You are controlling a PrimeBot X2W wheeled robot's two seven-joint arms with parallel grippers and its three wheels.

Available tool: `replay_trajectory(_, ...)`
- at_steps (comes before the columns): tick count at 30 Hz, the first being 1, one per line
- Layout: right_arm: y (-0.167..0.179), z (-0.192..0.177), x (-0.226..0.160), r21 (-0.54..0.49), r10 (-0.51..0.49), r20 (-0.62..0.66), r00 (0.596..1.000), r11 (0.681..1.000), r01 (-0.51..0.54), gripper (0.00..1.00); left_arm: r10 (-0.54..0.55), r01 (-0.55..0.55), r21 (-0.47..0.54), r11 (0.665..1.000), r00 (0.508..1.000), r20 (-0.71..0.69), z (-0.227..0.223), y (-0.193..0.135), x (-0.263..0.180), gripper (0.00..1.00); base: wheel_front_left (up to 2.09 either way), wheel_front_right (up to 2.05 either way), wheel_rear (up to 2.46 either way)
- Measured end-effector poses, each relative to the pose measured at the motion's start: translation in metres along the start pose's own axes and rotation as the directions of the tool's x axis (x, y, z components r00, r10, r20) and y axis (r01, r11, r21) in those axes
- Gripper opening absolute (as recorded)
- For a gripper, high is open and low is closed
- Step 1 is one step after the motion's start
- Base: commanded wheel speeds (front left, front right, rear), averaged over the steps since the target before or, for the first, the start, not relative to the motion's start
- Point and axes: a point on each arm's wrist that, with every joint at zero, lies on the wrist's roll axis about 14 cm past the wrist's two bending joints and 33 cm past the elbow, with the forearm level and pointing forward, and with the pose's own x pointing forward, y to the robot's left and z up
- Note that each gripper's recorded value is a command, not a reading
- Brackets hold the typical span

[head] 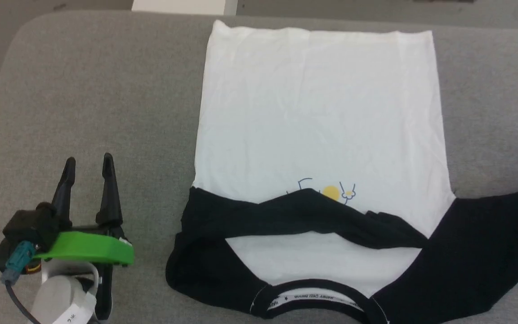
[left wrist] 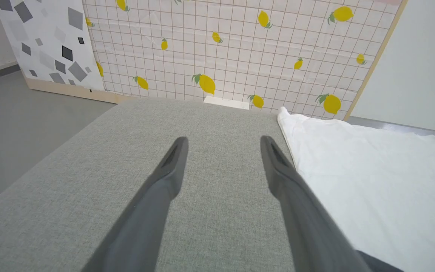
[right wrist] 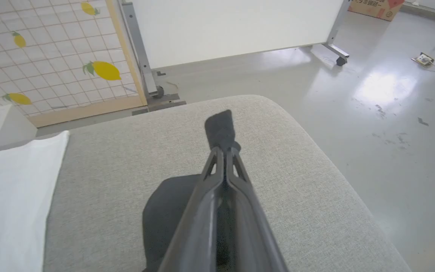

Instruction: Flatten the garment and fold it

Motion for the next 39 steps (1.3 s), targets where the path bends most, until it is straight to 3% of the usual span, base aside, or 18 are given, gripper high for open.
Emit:
replay_trajectory(8,0.042,0.049,-0.076,0.026,0.158,0.192,0.969,0.986,-0.166,0.00,-0.040,0.041,-0.009,0.999,0.997,0.059,0.024,-0.011,-0.012,1.00,0.00,0.00,0.00)
replay_trajectory(12,0.096,0.063,-0.110,-0.030,0.336,0.236,0.912,0.940,-0.339,0.00,-0.053,0.054,-0.012,0.998,0.996,0.078,0.032,-0.015,-0.015,1.00,0.00,0.00,0.00)
replay_trajectory(15,0.147,0.058,-0.132,-0.064,0.496,0.212,0.842,0.867,-0.495,0.00,-0.055,0.056,-0.013,0.998,0.995,0.080,0.033,-0.016,-0.016,1.00,0.00,0.00,0.00)
replay_trajectory(20,0.227,0.022,-0.160,-0.092,0.708,0.087,0.701,0.706,-0.702,0.00,-0.056,0.058,-0.016,0.998,0.996,0.064,0.028,-0.016,-0.018,1.00,0.00,0.00,0.00)
replay_trajectory(24,0.281,-0.022,-0.175,-0.102,0.811,-0.058,0.582,0.575,-0.811,0.00,-0.057,0.058,-0.020,0.998,0.997,0.045,0.021,-0.015,-0.018,1.00,0.00,0.00,0.00)
replay_trajectory(27,0.310,-0.056,-0.182,-0.106,0.845,-0.162,0.509,0.498,-0.861,0.00,-0.048,0.048,-0.019,0.999,0.998,0.029,0.016,-0.012,-0.018,1.00,0.00,0.00,0.00)
replay_trajectory(33,0.346,-0.119,-0.193,-0.116,0.850,-0.350,0.394,0.378,-0.919,0.00,-0.033,0.034,-0.018,0.999,0.999,0.013,0.010,-0.006,-0.013,1.00,0.00,0.00,0.00)
replay_trajectory(39,0.354,-0.179,-0.201,-0.102,0.791,-0.528,0.310,0.303,-0.947,0.00,-0.015,0.015,-0.023,1.000,1.000,0.002,0.005,-0.002,-0.009,1.00,0.00,0.00,0.00)
